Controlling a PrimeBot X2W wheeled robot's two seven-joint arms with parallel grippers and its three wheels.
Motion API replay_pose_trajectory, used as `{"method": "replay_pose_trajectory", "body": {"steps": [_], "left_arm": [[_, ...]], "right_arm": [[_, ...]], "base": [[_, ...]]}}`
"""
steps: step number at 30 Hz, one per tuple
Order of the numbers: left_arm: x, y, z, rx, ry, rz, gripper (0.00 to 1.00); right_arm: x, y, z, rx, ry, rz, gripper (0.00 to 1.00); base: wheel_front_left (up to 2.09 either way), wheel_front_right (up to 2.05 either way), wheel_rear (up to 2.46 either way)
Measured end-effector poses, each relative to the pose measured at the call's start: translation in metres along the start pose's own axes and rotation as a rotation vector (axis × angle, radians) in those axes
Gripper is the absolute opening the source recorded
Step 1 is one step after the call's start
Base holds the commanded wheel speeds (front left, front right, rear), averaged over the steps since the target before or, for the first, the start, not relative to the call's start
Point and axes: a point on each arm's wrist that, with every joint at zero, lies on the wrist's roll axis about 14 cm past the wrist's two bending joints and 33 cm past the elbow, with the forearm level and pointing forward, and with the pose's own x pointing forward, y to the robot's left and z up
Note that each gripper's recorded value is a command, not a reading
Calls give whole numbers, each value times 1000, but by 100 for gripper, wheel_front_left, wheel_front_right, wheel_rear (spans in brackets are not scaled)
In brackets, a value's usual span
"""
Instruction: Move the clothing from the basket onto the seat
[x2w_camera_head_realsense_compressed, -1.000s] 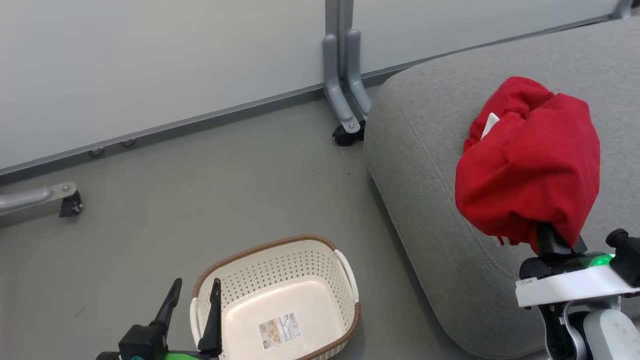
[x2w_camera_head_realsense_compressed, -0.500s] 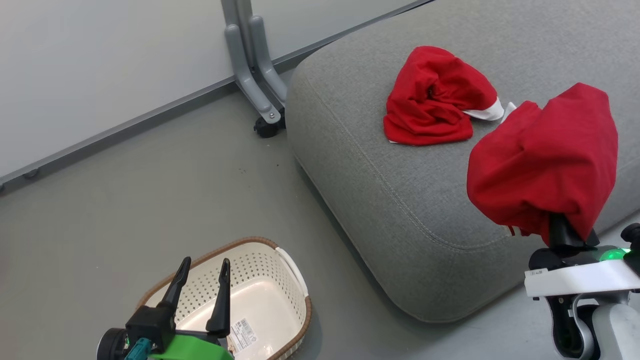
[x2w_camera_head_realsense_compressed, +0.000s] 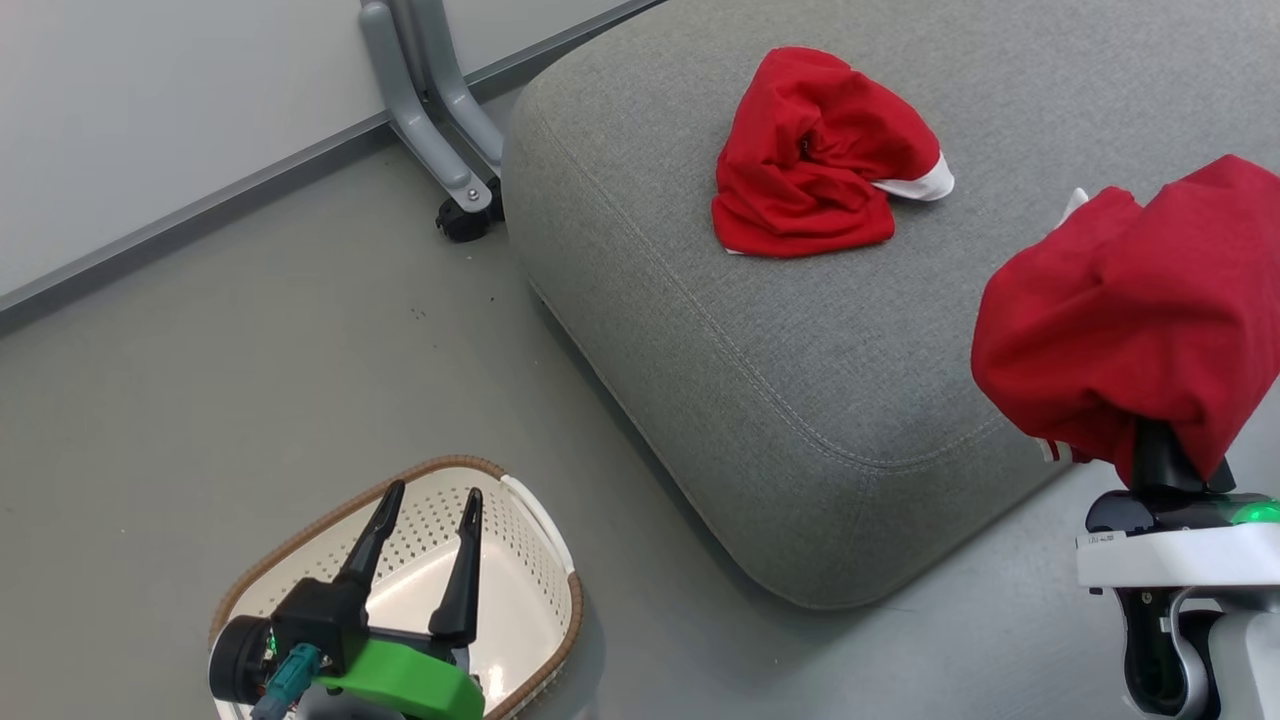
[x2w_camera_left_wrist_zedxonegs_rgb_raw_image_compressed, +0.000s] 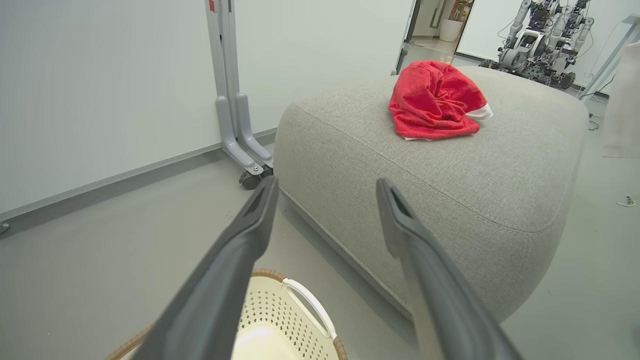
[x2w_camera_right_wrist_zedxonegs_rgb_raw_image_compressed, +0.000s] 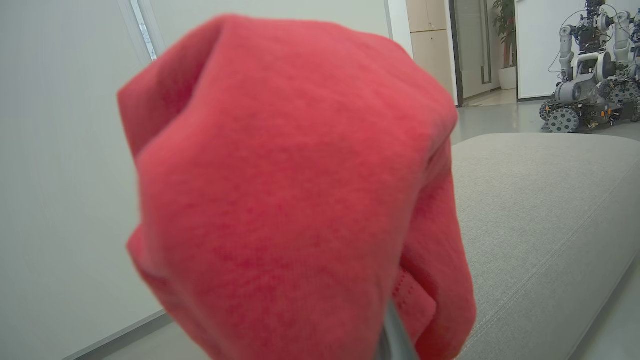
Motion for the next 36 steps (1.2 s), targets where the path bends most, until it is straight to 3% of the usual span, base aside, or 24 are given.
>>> {"method": "replay_pose_trajectory", "body": {"steps": [11,24,30,36], "left_arm": [[-3,5,-9,-11,20,7,100],[36,25,-25,12,19,-100,100],[47,49,-48,-15,41,-86,100],[48,77,-71,-50,64,-33,100]], "right_arm": [[18,13,2,-41,-8,60,0],[142,33,67,-223,-262,129,0],[207,48,52,-381,-262,168,0],[260,51,3,-428,-186,154,0]], "base": [[0,0,0],[0,0,0],[0,0,0],[0,0,0]]}}
